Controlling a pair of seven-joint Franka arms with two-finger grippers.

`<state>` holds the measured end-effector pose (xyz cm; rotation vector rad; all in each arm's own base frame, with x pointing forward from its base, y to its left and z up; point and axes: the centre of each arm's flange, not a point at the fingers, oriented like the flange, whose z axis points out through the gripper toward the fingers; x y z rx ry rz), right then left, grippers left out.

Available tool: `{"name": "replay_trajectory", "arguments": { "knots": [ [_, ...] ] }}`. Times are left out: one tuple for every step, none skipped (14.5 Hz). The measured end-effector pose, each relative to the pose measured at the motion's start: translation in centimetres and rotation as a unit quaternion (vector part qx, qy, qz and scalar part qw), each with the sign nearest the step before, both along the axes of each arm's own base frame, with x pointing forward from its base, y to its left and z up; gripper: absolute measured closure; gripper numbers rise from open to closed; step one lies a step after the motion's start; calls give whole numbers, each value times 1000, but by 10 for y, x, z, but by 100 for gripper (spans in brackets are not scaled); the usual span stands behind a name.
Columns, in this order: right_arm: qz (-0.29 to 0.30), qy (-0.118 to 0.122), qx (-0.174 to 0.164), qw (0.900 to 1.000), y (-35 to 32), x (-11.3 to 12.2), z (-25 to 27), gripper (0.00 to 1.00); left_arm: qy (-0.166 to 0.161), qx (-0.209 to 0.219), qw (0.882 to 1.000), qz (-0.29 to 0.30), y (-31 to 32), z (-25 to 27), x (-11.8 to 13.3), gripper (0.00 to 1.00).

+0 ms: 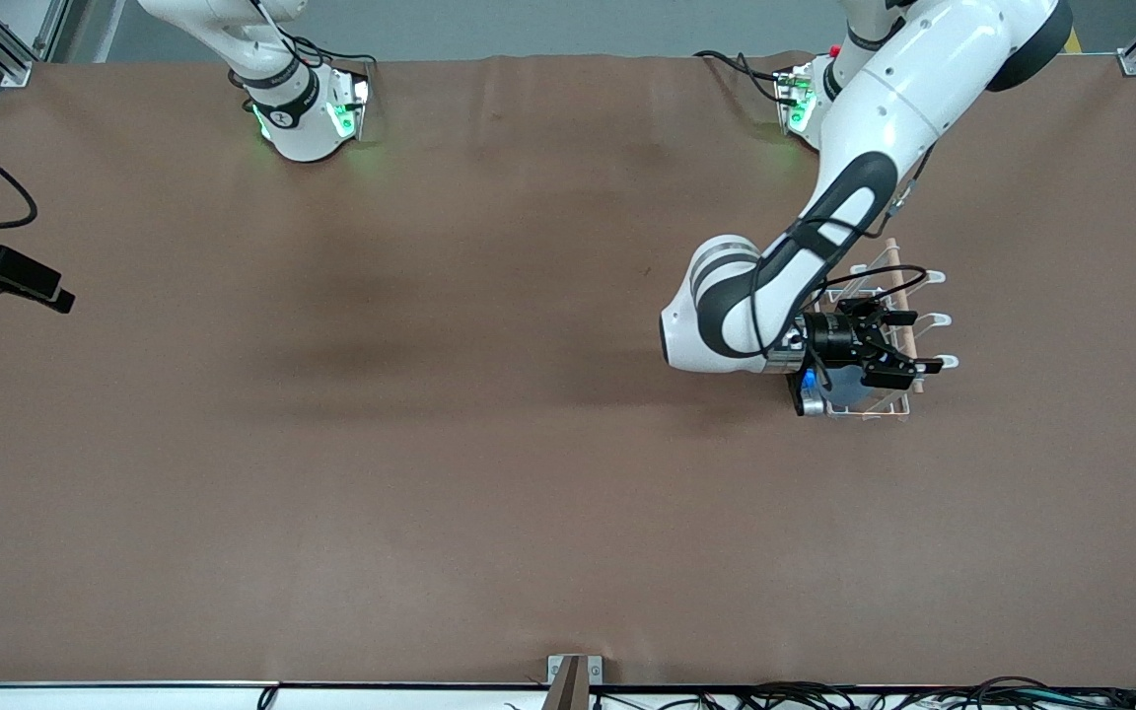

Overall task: Hang cup on cup holder
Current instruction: 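Lower the cup onto a rack hook and open the left gripper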

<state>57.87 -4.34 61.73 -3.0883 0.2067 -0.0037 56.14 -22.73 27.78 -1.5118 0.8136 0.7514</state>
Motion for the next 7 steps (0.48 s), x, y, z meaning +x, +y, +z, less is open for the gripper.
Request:
{"name": "replay_trajectory", "arguments": {
  "knots": [
    [0,0,0,1000,0,0,0,0,-28,-33,999,6,-3,13,5,0],
    [0,-1,0,1000,0,0,0,0,-49,-70,996,11,-5,26,8,0],
    [-1,-6,-1,1000,-1,1,1,0,-68,-108,992,19,-5,43,11,0],
    [-3,-12,-1,1000,-3,2,2,0,-87,-146,985,28,-3,63,15,0],
    [-4,-15,-2,1000,-4,3,4,0,-108,-185,976,41,1,86,18,0],
    [-4,-17,-2,1000,-4,2,6,0,-129,-226,964,55,8,109,21,0],
    [-3,-15,-1,1000,-3,1,8,0,-151,-267,949,70,17,132,24,0]
  ]
}}
